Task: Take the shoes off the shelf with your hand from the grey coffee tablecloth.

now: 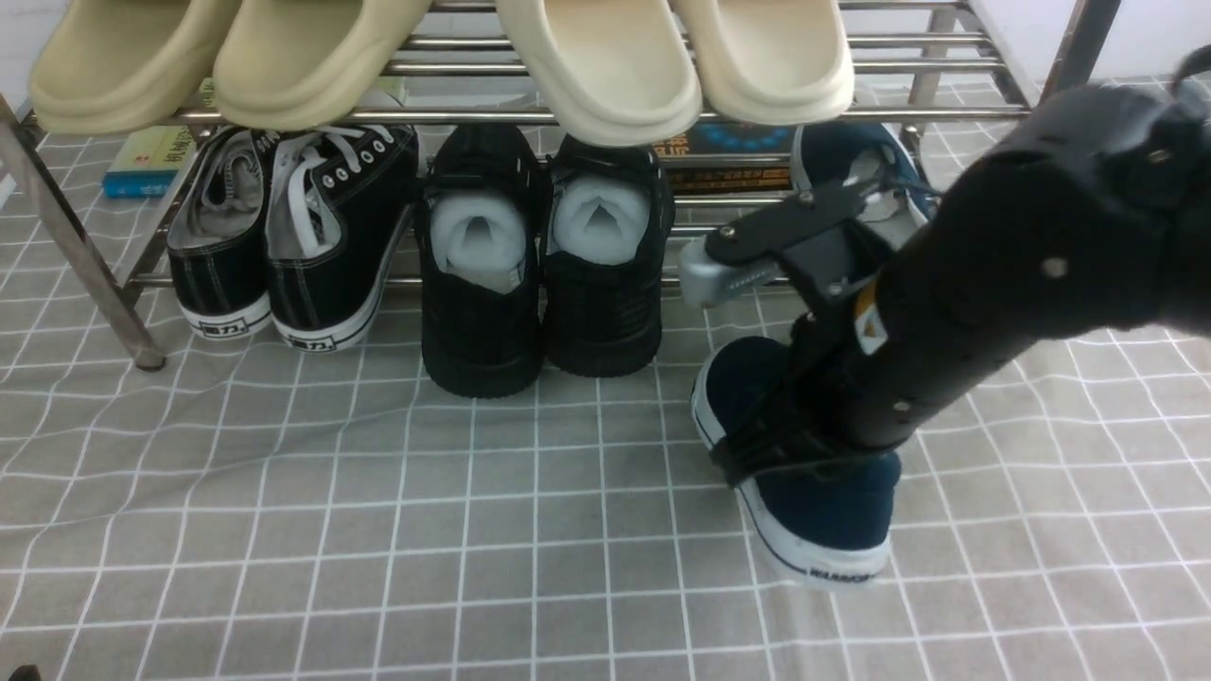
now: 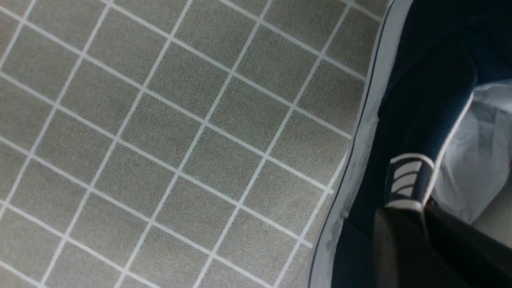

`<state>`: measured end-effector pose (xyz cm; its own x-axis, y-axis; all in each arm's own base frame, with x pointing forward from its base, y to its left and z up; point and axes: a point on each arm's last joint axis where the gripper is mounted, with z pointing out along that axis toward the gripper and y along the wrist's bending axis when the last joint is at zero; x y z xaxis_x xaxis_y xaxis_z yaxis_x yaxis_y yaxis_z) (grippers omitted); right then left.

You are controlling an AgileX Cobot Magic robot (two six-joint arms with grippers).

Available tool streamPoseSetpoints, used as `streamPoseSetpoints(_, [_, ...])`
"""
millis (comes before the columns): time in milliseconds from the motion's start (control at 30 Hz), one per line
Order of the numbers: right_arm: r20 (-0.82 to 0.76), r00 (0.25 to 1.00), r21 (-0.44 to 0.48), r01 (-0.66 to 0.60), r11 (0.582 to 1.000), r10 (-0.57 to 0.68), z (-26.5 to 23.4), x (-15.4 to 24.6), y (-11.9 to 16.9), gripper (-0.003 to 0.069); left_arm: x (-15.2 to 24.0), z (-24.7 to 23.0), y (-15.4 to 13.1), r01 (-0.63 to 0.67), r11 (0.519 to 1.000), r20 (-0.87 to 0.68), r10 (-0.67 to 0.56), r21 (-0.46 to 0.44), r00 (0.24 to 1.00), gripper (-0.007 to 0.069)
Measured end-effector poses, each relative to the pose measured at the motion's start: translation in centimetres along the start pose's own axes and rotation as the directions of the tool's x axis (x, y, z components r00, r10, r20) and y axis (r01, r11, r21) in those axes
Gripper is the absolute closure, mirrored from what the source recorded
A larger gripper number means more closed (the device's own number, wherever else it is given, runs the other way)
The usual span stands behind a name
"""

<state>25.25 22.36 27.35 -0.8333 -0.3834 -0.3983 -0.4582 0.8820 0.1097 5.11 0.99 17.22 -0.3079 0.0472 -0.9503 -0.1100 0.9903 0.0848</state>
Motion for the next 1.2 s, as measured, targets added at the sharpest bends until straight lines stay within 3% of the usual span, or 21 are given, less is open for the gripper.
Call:
streamPoseSetpoints(33, [-0.001, 1.000, 0.000, -0.004, 1.000, 0.004, 0.1, 0.0, 0.0, 0.0582, 0.0, 0.0, 0.0, 0.000, 1.000, 0.000, 0.000, 0.000, 1.000, 0.0384])
streamPoseSetpoints(133, [-0.022, 0.998, -0.018, -0.055, 0.998, 0.055, 1.7, -0.2, 0.3, 0.0474, 0.0, 0.0, 0.0, 0.000, 1.000, 0.000, 0.000, 0.000, 1.000, 0.0384])
streamPoseSetpoints(333, [-0.052, 0.995, -0.052, -0.084, 0.995, 0.081, 1.1, -0.6, 0.8, 0.0166, 0.0, 0.0, 0.0, 0.000, 1.000, 0.000, 0.000, 0.000, 1.000, 0.0384])
streamPoseSetpoints(433, [-0.003, 0.999, -0.010, -0.034, 0.999, 0.034, -2.0, -2.0, 0.4, 0.0073, 0.0, 0.0, 0.0, 0.000, 1.000, 0.000, 0.000, 0.000, 1.000, 0.0384])
streamPoseSetpoints(533, [0.098, 0.995, 0.098, -0.003, 0.995, -0.007, -4.7, -3.9, -1.6, 0.0057, 0.0, 0.0, 0.0, 0.000, 1.000, 0.000, 0.000, 0.000, 1.000, 0.0384])
streamPoseSetpoints(667, [0.194, 0.981, 0.217, -0.022, 0.976, -0.021, -5.5, -5.8, -4.8, 0.0101, 0.0, 0.0, 0.0, 0.000, 1.000, 0.000, 0.000, 0.000, 1.000, 0.0386])
streamPoseSetpoints(933, [0.252, 0.968, 0.264, -0.067, 0.962, -0.002, -1.2, -8.1, -8.8, 0.0181, 0.0, 0.0, 0.0, 0.000, 1.000, 0.000, 0.000, 0.000, 1.000, 0.0385])
streamPoseSetpoints(1200, [0.191, 0.980, 0.322, -0.012, 0.947, -0.053, 3.3, -8.5, -10.1, 0.0195, 0.0, 0.0, 0.0, 0.000, 1.000, 0.000, 0.000, 0.000, 1.000, 0.0385])
